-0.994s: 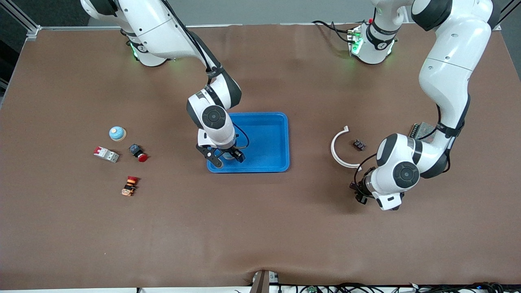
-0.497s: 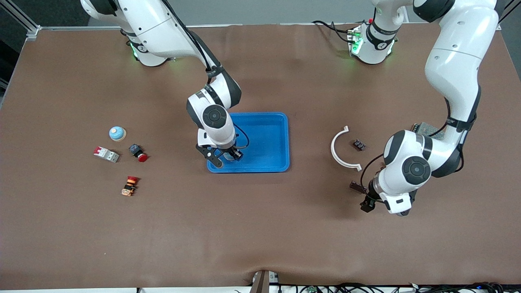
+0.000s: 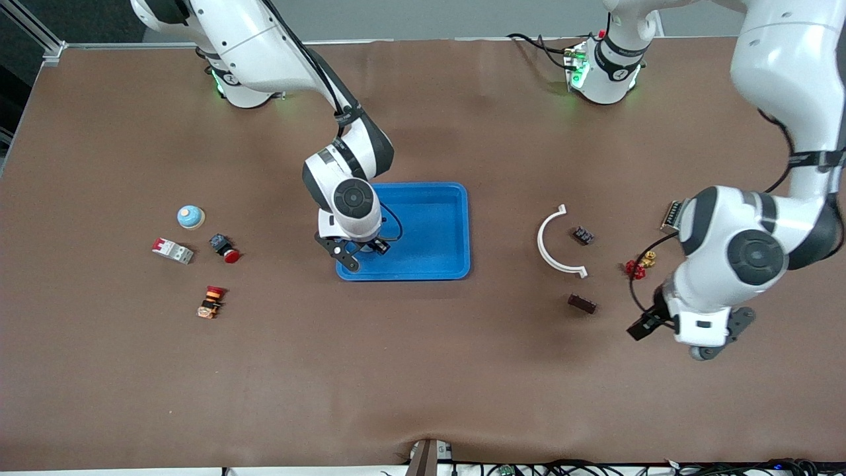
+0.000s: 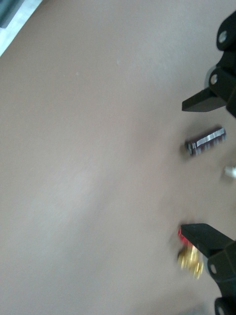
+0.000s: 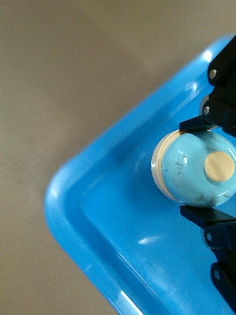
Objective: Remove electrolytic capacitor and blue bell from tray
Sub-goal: 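Place the capacitor near the arc while the right gripper lifts the bell, then carry the bell toward the red buttons while the left gripper withdraws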
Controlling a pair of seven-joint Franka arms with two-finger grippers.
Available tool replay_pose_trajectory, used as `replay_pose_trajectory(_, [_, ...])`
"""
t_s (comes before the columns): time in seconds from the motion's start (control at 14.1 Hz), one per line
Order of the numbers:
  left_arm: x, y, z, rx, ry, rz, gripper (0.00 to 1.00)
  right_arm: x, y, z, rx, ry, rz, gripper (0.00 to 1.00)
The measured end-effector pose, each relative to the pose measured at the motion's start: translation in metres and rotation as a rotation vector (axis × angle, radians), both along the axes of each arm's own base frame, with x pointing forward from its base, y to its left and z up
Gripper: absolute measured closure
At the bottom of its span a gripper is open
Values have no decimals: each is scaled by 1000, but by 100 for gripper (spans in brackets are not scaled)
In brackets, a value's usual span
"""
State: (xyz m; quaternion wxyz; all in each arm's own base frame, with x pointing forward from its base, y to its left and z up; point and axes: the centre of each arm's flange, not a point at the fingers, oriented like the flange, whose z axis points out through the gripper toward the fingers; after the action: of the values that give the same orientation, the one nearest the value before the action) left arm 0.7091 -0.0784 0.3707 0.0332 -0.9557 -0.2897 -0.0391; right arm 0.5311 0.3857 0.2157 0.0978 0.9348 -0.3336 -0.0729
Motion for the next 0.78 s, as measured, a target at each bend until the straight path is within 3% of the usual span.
replay_pose_trajectory(0.14, [-2, 6, 30, 18, 4, -72, 0, 22, -17, 38, -21, 76, 36, 35])
replay_pose_trajectory(0.35, [-12, 4, 73, 46, -1, -171, 0, 49, -53, 81, 3, 138, 131, 35])
replay_pose_trajectory(0.78, [-39, 4, 147, 52, -7, -321, 0, 84, -131, 93, -44, 163, 448, 35])
